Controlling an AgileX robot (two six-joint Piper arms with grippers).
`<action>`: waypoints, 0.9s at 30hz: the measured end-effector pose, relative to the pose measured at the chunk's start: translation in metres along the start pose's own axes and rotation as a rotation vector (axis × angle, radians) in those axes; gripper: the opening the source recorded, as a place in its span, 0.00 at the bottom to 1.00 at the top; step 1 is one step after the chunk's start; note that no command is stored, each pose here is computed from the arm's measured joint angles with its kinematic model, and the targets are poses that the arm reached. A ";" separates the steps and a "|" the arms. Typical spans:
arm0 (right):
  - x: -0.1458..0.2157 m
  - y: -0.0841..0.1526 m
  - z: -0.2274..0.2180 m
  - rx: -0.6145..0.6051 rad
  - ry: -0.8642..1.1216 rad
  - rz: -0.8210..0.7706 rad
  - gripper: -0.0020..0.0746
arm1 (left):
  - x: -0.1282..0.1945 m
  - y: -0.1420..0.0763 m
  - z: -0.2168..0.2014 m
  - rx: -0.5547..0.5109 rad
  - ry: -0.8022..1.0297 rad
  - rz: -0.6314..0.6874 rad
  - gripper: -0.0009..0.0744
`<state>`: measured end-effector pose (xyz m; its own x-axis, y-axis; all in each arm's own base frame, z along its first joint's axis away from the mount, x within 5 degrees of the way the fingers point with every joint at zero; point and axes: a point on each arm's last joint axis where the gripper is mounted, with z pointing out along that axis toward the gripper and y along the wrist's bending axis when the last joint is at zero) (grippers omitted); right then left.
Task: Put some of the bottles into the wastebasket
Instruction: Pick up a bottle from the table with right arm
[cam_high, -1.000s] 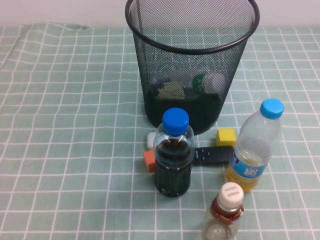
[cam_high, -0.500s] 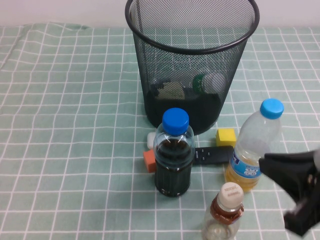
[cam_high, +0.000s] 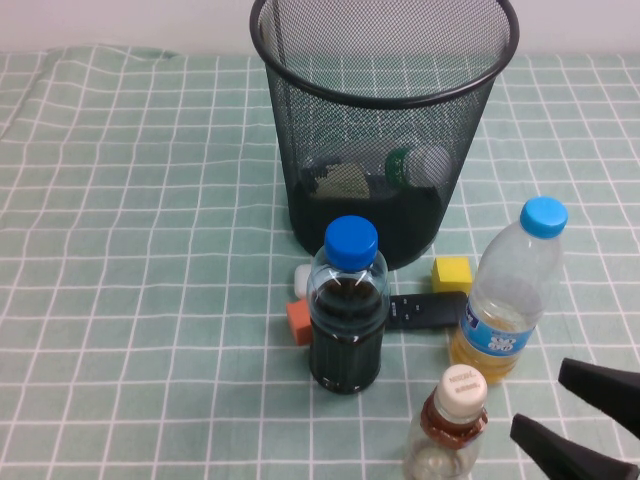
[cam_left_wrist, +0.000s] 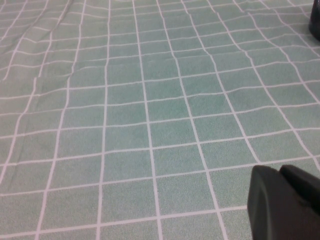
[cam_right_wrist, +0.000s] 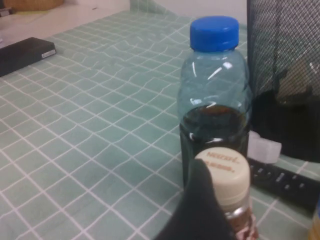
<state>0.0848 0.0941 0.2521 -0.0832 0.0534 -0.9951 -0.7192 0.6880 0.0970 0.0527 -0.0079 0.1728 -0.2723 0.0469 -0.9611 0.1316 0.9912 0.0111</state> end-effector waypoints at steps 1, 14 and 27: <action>0.002 0.001 0.001 -0.004 0.014 -0.001 0.65 | 0.000 0.000 0.000 0.000 0.000 0.000 0.01; 0.016 0.006 0.027 -0.027 0.057 -0.053 0.65 | 0.000 0.000 0.000 0.000 0.000 0.000 0.01; 0.031 0.008 0.051 -0.029 0.048 -0.078 0.65 | 0.000 0.000 0.000 0.000 0.000 0.000 0.01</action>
<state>0.1117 0.1379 0.2212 -0.0587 -0.0347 -0.9977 -0.7444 0.6675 0.0205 0.0527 -0.0079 0.1728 -0.2723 0.0469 -0.9611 0.1316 0.9912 0.0111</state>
